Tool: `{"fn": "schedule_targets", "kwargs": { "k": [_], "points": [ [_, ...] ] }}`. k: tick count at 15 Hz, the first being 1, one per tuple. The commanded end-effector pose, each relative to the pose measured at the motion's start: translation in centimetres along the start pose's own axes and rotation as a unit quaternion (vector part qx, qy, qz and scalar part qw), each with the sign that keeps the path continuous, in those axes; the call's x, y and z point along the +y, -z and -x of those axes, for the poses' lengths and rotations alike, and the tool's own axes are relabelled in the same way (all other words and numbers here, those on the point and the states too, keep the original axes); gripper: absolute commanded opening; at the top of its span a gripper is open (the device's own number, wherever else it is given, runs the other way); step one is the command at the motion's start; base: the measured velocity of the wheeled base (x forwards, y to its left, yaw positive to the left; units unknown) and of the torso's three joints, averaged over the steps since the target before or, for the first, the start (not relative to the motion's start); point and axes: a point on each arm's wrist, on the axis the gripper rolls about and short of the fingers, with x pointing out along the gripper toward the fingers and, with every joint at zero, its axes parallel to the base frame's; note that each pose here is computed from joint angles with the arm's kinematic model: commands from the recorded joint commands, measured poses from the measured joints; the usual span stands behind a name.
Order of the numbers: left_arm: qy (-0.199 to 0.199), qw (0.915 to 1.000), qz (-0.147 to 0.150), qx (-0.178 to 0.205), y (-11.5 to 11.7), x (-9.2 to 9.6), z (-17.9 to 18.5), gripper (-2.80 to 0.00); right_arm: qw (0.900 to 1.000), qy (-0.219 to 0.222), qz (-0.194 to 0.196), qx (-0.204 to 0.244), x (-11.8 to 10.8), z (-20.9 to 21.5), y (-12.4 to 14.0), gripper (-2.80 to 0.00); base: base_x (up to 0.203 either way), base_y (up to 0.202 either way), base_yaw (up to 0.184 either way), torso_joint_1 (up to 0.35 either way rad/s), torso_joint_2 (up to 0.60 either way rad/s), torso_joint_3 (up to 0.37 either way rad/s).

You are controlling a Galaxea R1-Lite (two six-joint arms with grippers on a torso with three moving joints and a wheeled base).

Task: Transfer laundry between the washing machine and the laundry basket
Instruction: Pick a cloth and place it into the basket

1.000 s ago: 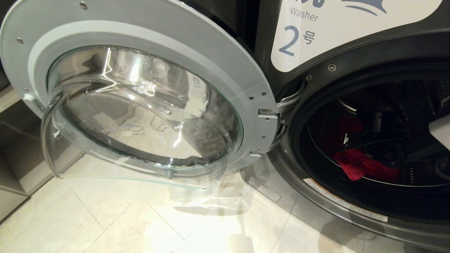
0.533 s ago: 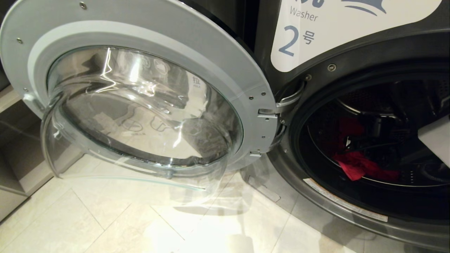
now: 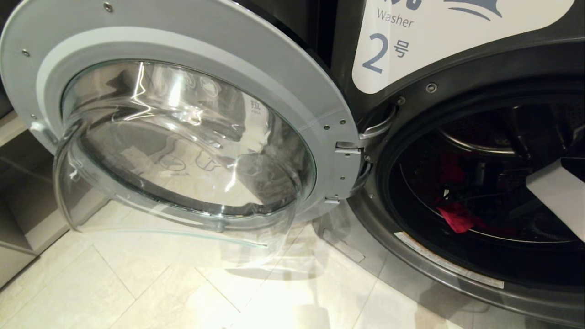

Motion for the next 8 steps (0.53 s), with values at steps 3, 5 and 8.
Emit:
{"fn": "schedule_targets", "kwargs": {
  "k": [3,5,8],
  "points": [
    [-0.001,0.9998,0.000,0.020,1.13,0.03,-0.21,-2.80,1.000,0.001,0.000,0.001,0.33,-0.83,0.72,-0.19,0.000,0.000,0.000,0.000,0.00,0.000],
    [-0.001,0.9998,0.000,0.020,1.13,0.03,-0.21,-2.80,1.000,0.000,-0.002,-0.006,0.40,-0.98,0.39,-2.80,0.000,0.000,0.000,0.000,0.00,0.000],
    [-0.001,0.9998,0.000,0.020,1.13,0.03,-0.21,-2.80,1.000,0.001,-0.003,-0.006,0.38,-1.11,0.41,-2.80,0.000,0.000,0.000,0.000,0.00,0.000]
  ]
}}
